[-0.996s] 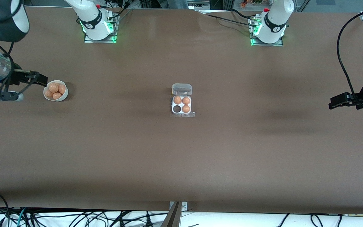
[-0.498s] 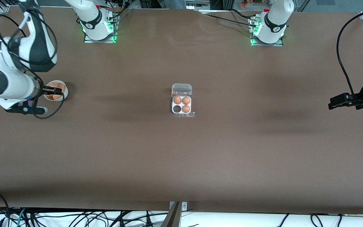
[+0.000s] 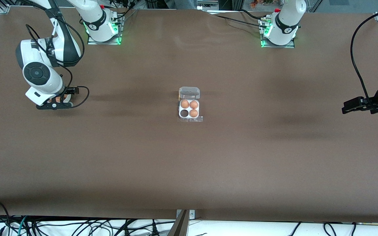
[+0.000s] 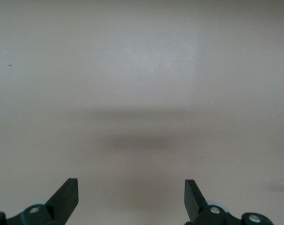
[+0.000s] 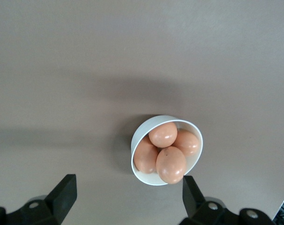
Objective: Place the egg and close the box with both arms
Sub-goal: 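Move the right gripper over the white bowl of eggs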
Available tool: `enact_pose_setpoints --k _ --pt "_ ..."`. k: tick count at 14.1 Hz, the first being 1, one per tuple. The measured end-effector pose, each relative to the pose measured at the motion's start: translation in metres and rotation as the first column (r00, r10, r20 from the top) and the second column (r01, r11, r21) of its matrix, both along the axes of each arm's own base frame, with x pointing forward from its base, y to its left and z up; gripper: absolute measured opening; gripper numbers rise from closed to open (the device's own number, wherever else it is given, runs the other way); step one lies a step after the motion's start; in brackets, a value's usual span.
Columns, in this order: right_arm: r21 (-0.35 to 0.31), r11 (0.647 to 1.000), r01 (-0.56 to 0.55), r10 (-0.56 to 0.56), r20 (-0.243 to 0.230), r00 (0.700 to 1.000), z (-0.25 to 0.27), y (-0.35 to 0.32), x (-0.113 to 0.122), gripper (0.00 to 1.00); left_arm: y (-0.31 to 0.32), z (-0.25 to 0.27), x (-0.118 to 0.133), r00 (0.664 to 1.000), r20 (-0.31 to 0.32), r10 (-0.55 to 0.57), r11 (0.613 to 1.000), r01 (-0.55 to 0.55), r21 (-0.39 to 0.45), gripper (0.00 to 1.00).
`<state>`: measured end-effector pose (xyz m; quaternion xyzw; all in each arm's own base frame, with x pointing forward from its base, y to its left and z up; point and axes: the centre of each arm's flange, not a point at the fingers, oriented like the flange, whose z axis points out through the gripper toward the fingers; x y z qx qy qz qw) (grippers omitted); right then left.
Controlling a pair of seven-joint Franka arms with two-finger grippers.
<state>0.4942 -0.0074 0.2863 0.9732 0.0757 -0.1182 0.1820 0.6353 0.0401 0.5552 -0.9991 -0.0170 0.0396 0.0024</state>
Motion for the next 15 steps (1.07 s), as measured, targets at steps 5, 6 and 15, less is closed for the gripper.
enact_pose_setpoints --k 5,6,15 --pt "-0.020 0.998 -0.062 0.062 0.032 0.998 -0.028 -0.029 -0.029 1.00 0.000 0.000 0.000 1.000 0.000 0.000 1.000 0.000 0.000 1.00" --pt "-0.019 0.997 -0.069 0.070 0.033 0.997 -0.033 -0.035 -0.034 1.00 0.000 0.000 0.000 1.000 0.000 0.000 1.000 0.000 0.000 1.00" --pt "0.004 0.992 -0.124 0.124 -0.030 0.992 -0.051 -0.071 -0.047 1.00 0.000 0.000 0.000 1.000 0.000 0.000 1.000 0.000 0.000 1.00"
